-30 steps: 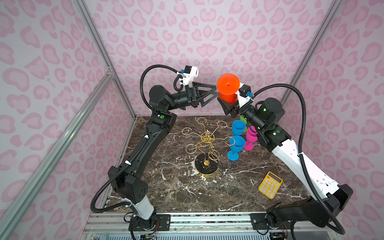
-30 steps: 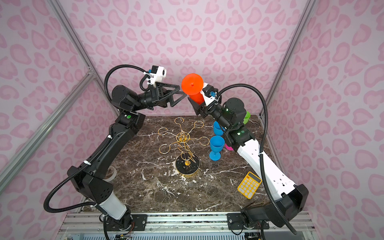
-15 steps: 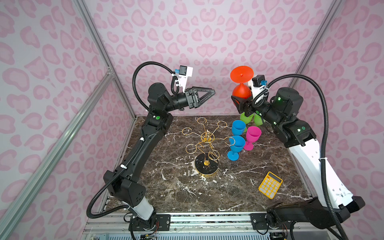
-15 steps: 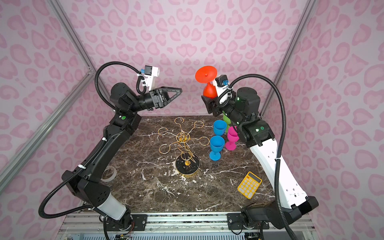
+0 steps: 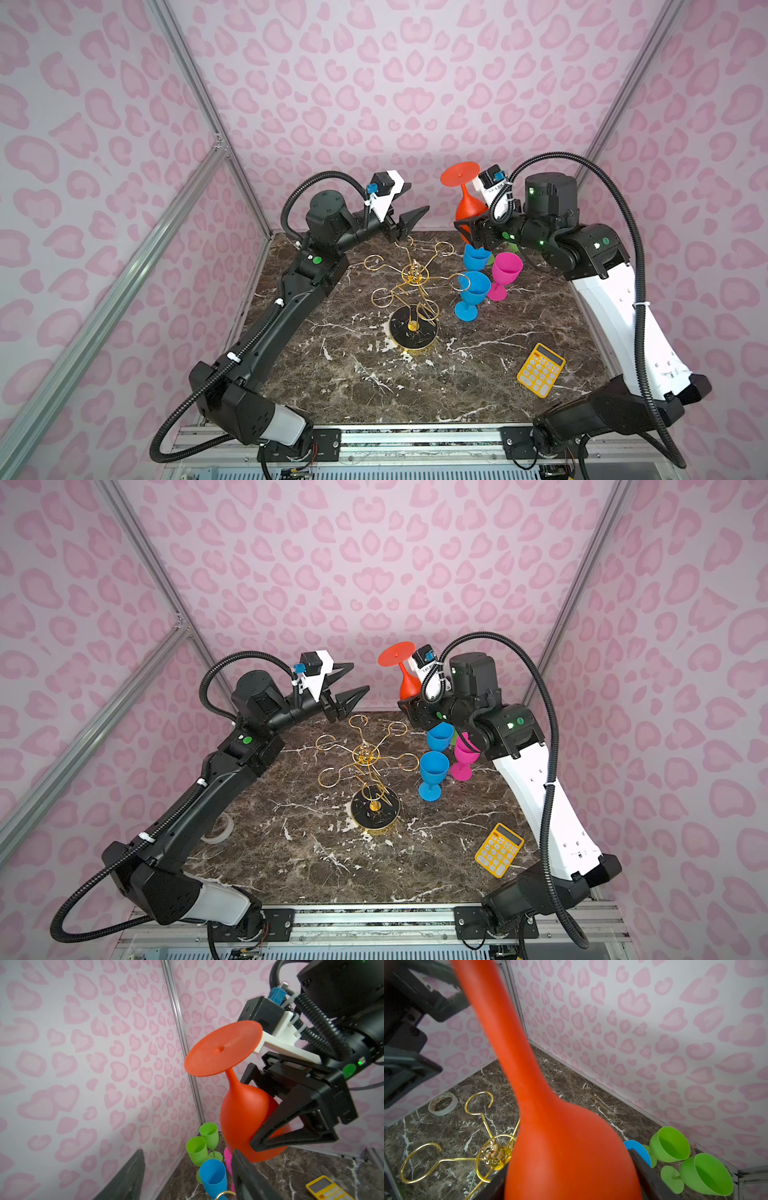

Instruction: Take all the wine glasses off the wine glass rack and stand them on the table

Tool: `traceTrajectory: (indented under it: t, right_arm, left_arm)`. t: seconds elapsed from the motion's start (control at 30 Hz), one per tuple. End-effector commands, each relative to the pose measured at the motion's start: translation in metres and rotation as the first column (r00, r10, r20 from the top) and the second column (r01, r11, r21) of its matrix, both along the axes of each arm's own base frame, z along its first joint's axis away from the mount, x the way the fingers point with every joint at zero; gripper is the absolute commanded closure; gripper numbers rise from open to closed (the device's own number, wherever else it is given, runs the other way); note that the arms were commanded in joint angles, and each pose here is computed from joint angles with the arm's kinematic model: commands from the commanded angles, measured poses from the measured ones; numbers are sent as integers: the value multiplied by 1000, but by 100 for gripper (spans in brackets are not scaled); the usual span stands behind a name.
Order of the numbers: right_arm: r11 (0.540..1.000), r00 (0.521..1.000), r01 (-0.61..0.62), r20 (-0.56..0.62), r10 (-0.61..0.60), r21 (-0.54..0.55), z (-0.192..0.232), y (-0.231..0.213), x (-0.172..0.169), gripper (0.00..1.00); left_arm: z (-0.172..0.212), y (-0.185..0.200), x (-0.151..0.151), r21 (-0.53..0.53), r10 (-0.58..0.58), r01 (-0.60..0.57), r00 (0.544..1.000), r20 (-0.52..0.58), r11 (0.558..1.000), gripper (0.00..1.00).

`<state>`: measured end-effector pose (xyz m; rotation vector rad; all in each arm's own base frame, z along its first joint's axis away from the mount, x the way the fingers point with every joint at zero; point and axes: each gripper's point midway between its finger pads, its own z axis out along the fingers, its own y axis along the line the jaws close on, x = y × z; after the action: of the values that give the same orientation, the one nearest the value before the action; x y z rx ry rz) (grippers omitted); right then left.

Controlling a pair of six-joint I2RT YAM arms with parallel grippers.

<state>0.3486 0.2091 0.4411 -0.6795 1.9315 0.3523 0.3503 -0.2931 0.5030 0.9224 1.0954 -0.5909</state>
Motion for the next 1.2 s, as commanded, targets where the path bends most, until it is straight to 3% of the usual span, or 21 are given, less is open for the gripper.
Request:
traceTrajectory:
  t: [0.0, 0.17, 0.63, 1.17]
  right_arm:
    - [1000, 998, -3, -60, 1, -27, -15, 3, -6, 29]
    - [999, 996, -29, -89, 25, -41, -24, 12, -9, 30]
    - [992, 979, -119, -170, 110, -45, -41, 42, -17, 31]
    - [991, 972, -137, -196, 132, -11, -44, 50, -20, 31]
  left_arm:
    - [14, 0, -11, 75, 13, -34, 967, 255, 997, 35]
    - [6, -3, -19, 134, -11, -39, 936, 352, 990, 40]
    - [9, -4, -22, 146, -9, -56, 913, 408, 988, 42]
    - [3, -10, -26, 155, -30, -36, 913, 407, 987, 74]
